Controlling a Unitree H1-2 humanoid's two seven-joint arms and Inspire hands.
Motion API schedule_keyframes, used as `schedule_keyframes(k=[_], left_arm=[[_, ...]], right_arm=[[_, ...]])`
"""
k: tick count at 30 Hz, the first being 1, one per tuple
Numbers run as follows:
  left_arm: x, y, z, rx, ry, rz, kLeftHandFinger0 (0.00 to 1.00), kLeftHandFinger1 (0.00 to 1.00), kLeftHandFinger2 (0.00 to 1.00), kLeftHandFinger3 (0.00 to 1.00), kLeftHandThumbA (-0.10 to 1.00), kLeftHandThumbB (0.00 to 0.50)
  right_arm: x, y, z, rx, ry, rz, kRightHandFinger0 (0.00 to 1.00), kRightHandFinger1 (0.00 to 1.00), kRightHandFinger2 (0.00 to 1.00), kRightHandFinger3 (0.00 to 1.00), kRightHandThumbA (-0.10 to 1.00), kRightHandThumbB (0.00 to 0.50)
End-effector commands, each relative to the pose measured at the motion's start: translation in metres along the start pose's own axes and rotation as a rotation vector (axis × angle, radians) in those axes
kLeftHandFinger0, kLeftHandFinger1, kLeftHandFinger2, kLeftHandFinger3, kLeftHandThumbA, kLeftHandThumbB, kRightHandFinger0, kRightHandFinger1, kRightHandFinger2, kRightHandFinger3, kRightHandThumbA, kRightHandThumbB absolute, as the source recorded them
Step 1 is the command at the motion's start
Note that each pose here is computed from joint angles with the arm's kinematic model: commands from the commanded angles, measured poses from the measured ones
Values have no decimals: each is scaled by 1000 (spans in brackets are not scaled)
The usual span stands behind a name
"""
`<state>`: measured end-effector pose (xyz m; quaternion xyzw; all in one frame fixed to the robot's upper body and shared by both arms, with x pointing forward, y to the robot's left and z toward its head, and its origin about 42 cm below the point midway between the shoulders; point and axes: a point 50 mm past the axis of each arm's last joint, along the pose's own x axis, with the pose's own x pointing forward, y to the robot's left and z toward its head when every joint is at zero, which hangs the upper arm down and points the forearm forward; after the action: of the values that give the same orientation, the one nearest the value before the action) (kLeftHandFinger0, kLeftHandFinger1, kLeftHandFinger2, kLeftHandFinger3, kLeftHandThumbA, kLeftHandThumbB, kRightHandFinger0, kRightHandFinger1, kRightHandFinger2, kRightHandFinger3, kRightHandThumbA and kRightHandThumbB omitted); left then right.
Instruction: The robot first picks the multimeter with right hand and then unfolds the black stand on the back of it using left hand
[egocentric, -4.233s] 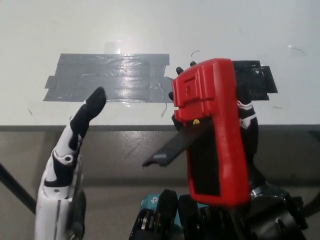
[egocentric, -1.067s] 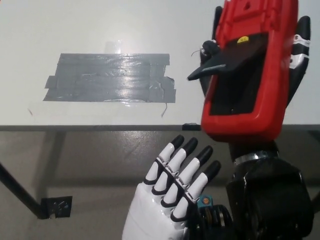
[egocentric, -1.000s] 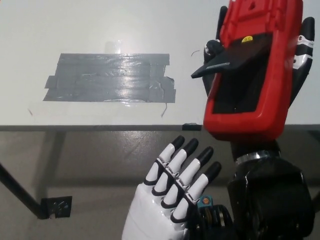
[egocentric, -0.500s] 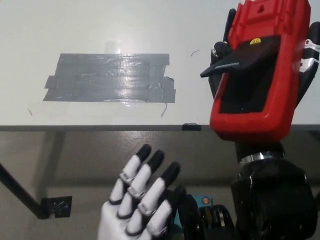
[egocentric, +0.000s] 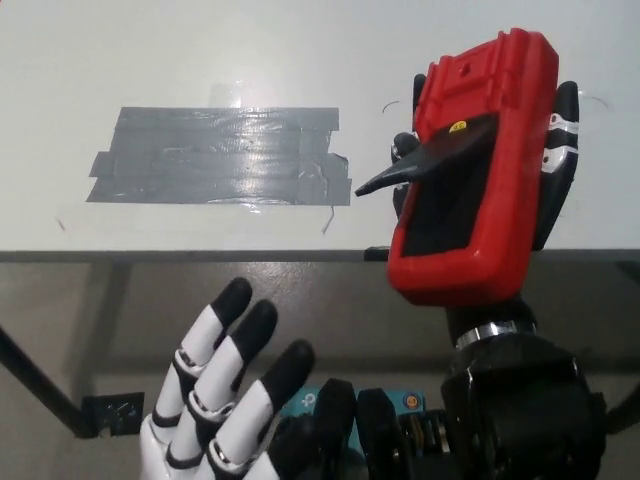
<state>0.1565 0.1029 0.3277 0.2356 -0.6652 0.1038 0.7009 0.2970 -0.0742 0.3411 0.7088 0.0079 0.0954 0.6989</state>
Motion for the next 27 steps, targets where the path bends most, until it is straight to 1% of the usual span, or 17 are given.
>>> schedule_keyframes(k=[1, 3, 5, 6, 7, 8, 10, 13, 14, 15, 18, 20, 21, 22, 23, 26, 27], left_arm=[[11, -1, 7, -22, 22, 2, 1000, 1000, 1000, 1000, 1000, 468], [12, -3, 6, -33, 21, 13, 1000, 1000, 1000, 1000, 1000, 489], [14, -3, 5, -46, 15, 16, 1000, 1000, 1000, 1000, 1000, 482], [17, -4, 4, -63, 4, 18, 1000, 1000, 1000, 1000, 1000, 483], [17, -5, 3, -77, 2, 10, 1000, 1000, 1000, 1000, 1000, 491], [18, -5, 3, -94, 9, 9, 1000, 1000, 1000, 1000, 1000, 499], [22, -10, 7, -102, 56, 30, 1000, 1000, 1000, 1000, 1000, 500], [24, -11, 8, -85, 35, 34, 1000, 1000, 1000, 1000, 1000, 466], [25, -10, 2, -56, -3, 27, 1000, 1000, 1000, 1000, 1000, 460], [25, -12, 0, -46, -2, 34, 1000, 1000, 1000, 1000, 1000, 485], [28, -19, -9, 46, 0, 68, 1000, 1000, 1000, 1000, 1000, 500], [30, -23, -17, 62, -6, 66, 1000, 1000, 1000, 1000, 1000, 500], [31, -24, -20, 60, -3, 54, 1000, 1000, 1000, 1000, 1000, 500], [33, -26, -26, 76, -16, 40, 1000, 1000, 1000, 1000, 1000, 470], [36, -26, -31, 93, -10, 16, 1000, 1000, 1000, 1000, 1000, 486], [42, -21, -34, 107, 12, -24, 1000, 1000, 1000, 1000, 1000, 475], [42, -21, -38, 102, 8, -26, 1000, 1000, 1000, 1000, 1000, 453]], right_arm=[[-8, 7, -17, 17, -10, 31, 194, 442, 707, 1000, -100, 63], [-6, 9, -17, -2, 12, 42, 350, 534, 718, 1000, -100, 77], [-6, 8, -15, -35, 31, 63, 401, 618, 714, 982, -100, 76], [-6, 8, -15, -36, 30, 62, 589, 633, 698, 932, -100, 84], [-6, 8, -15, -49, 30, 67, 741, 588, 668, 867, -100, 79], [-6, 7, -15, -66, 29, 75, 822, 498, 635, 816, -100, 80], [-6, 8, -16, -88, 20, 77, 906, 278, 558, 803, -100, 81], [-6, 9, -17, -90, 7, 77, 914, 121, 513, 791, -100, 78], [-7, 11, -19, -90, -6, 72, 878, 26, 480, 778, -100, 87], [-8, 11, -19, -91, -10, 71, 905, 1, 458, 783, -100, 90], [-10, 13, -21, -87, -4, 87, 940, 0, 477, 851, -100, 75], [-11, 14, -22, -108, 0, 87, 870, 20, 563, 932, -100, 75], [-11, 15, -22, -114, 4, 87, 806, 27, 577, 910, -100, 76], [-12, 15, -22, -113, 4, 89, 829, 41, 559, 838, -100, 83], [-13, 15, -22, -113, 8, 99, 862, 44, 542, 798, -100, 77], [-13, 15, -22, -62, 16, 132, 780, 41, 524, 778, -100, 46], [-13, 15, -21, -58, 19, 139, 750, 67, 551, 817, -100, 45]])
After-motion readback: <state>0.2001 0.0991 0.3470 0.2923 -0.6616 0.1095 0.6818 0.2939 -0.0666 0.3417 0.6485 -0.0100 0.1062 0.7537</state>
